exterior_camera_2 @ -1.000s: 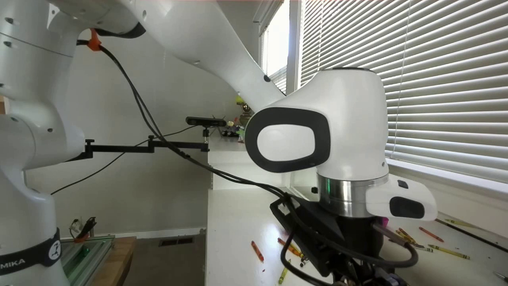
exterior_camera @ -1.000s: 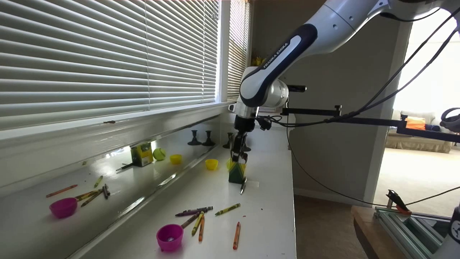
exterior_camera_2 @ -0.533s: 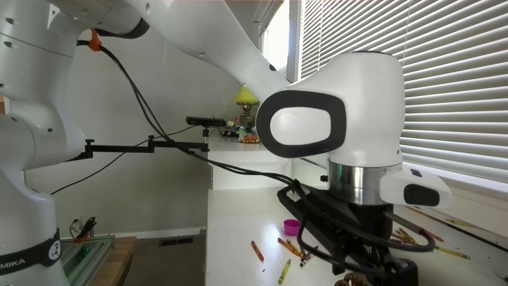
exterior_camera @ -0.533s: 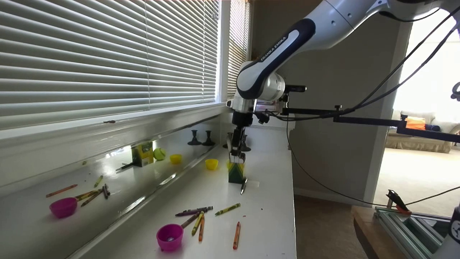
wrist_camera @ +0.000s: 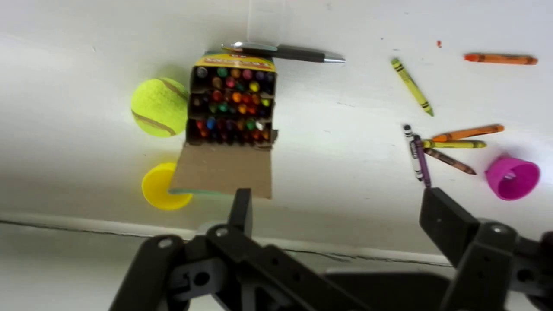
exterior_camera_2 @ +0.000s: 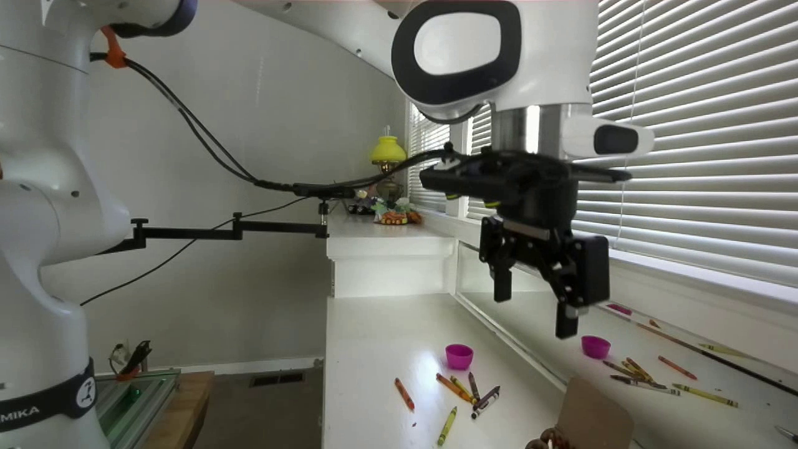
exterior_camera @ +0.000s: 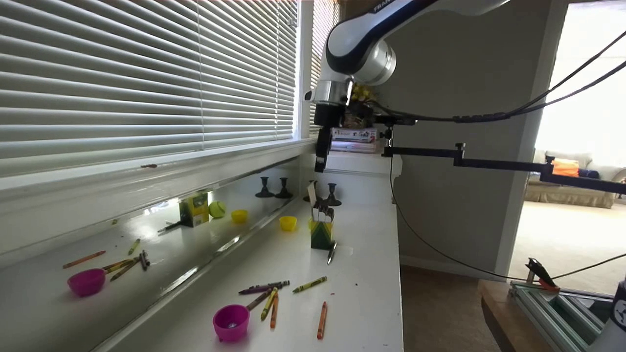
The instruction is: Move the box of crayons slightly to the right
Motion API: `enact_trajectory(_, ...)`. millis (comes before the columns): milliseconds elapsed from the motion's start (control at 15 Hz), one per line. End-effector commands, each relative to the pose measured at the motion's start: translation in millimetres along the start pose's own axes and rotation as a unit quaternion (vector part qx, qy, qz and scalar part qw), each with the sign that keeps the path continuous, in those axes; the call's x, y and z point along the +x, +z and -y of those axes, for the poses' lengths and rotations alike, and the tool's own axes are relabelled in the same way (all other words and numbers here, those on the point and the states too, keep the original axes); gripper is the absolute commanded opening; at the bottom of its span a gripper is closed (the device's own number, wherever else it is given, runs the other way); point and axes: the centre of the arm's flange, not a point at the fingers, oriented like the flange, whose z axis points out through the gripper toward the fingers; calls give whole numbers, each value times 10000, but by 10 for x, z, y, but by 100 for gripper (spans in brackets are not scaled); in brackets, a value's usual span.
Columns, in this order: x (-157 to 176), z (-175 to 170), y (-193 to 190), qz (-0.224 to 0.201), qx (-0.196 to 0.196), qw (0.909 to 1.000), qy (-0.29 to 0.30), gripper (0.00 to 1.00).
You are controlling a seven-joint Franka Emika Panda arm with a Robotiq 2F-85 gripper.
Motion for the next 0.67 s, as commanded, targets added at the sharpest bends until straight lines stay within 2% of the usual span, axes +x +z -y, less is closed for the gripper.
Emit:
enact_trajectory(0,260,549,-334,286,-258,9989,-263,100)
enact_trajectory(67,325,703,-388,411,-284,9980,-384,100)
enact_trajectory(200,414,1036,-403,780,-617,9947,-249,100)
enact_trajectory(333,473,1305,-415,887,-1044,9905,124,100)
enact_trajectory(400,488,1435,-417,764,-1162,9901,183,100)
enact_trajectory(467,444,1231,-343,674,-863,9940,-38,100)
enact_trajectory(600,497,1411,-339,653,-994,9929,63,100)
